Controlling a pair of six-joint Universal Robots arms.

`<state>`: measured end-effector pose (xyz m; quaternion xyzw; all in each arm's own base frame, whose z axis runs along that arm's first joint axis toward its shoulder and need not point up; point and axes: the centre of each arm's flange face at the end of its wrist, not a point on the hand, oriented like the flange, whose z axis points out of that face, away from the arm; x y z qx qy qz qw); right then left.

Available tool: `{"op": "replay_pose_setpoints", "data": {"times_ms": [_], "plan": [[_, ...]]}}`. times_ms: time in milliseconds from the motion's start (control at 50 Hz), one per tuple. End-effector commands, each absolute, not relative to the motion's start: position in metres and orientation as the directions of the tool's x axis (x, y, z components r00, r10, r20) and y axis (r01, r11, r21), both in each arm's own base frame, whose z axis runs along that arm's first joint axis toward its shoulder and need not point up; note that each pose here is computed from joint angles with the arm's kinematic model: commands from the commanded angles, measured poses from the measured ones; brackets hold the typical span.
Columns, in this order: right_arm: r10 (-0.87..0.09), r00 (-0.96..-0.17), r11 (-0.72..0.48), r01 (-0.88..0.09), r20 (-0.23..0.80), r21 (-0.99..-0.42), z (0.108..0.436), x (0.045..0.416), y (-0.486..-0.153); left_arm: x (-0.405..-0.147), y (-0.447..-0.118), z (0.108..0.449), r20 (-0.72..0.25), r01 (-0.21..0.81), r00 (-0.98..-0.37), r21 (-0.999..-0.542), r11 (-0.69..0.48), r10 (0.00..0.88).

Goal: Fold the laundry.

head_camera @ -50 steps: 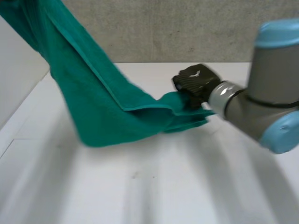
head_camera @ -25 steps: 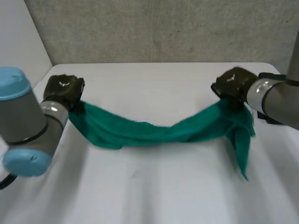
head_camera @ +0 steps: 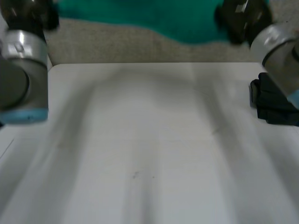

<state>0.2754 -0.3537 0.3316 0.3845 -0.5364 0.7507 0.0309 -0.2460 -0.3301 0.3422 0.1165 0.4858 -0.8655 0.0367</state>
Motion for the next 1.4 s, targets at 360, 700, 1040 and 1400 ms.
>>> {"op": "replay_pose_setpoints", "data": {"times_ms": [360,700,1040,1400], "plan": [[-0.757,-0.531,0.124,-0.688,0.38,-0.715,0.169,0.255,-0.309,-0.248,-0.262,0.194,-0.352,0.347,-0.884,-0.935,-0.073,0.309],[-0.551,-0.789,0.264,-0.474,0.273,-0.84,0.204,0.173,-0.29,-0.242,-0.262,0.205,-0.339,0.332,-0.897,-0.94,-0.075,0.285],[-0.444,-0.89,0.454,-0.121,-0.106,-0.883,0.149,0.152,-0.288,-0.242,-0.26,0.203,-0.339,0.335,-0.894,-0.94,-0.064,0.293],[-0.441,-0.888,0.439,-0.086,-0.131,-0.894,0.131,0.159,-0.31,-0.241,-0.261,0.203,-0.339,0.337,-0.895,-0.94,-0.059,0.289]]}}
